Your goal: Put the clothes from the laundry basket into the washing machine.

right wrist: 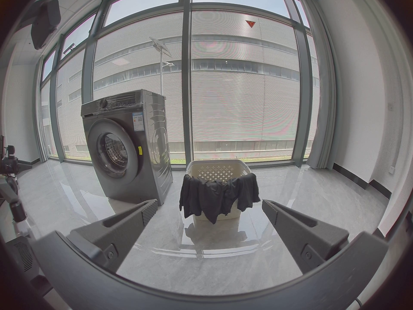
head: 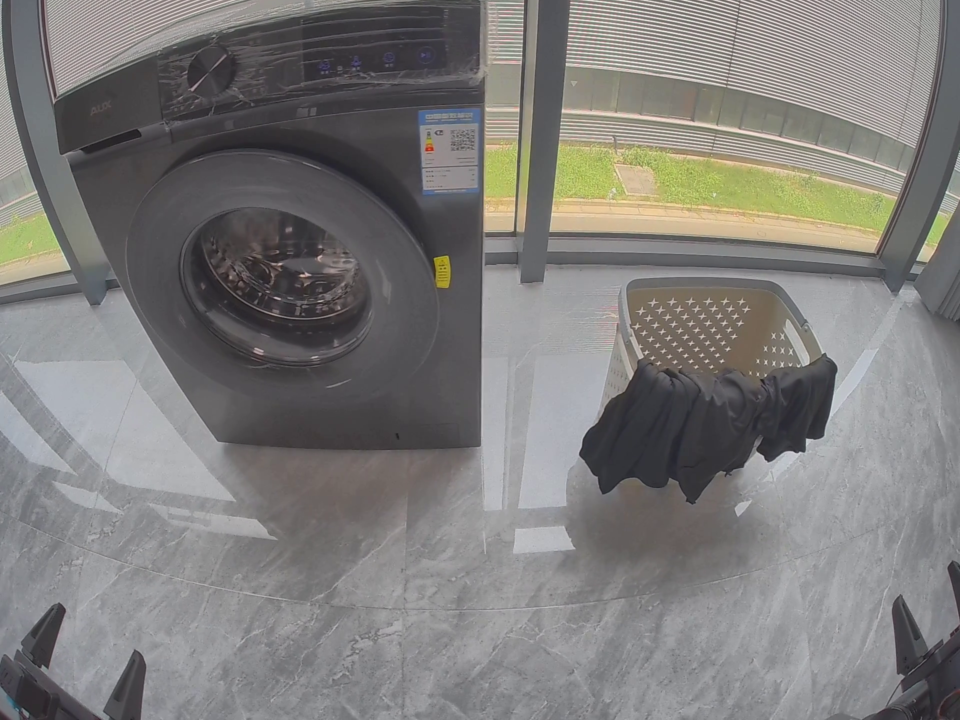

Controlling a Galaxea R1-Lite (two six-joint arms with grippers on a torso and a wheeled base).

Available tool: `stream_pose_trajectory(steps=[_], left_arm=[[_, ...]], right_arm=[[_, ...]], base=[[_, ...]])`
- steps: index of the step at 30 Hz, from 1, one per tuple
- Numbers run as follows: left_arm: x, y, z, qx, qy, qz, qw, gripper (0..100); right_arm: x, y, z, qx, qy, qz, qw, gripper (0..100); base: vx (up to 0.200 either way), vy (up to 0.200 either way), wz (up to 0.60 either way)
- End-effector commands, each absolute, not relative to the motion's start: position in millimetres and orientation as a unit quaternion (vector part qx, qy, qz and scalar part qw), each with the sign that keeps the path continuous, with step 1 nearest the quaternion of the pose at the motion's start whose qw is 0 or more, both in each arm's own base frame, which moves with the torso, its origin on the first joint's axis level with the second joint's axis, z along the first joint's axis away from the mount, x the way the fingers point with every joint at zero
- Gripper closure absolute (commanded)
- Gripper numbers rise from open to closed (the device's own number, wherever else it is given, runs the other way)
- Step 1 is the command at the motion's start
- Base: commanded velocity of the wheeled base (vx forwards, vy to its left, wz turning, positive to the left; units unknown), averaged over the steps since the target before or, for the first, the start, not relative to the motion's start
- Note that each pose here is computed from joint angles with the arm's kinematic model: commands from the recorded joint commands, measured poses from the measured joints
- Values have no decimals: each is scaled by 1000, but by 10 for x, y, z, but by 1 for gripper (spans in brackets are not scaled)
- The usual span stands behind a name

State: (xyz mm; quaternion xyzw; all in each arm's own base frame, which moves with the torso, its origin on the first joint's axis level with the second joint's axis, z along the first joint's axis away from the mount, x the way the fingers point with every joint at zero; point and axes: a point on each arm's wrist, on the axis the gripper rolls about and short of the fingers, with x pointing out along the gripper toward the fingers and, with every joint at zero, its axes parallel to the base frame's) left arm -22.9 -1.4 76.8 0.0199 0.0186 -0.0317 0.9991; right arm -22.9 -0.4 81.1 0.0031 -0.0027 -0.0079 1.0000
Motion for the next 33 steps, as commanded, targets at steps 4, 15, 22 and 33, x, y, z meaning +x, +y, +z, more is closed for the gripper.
stream_pose_trajectory(steps=[4, 15, 22, 33], left_arm=[[-229, -14, 716, 21, 18, -32, 999, 0], [-229, -14, 716, 22, 18, -32, 999, 0], [-229, -14, 716, 21, 19, -31, 999, 0], [-229, -14, 716, 22, 18, -31, 999, 0]], right_arm=[[-229, -4, 764, 3, -3, -8, 1000, 0], [-229, -4, 764, 3, -3, -8, 1000, 0], [-229, -4, 764, 3, -3, -8, 1000, 0], [-229, -4, 764, 3, -3, -8, 1000, 0]], base=[[0, -200, 0], [0, -200, 0], [0, -200, 0], [0, -200, 0]])
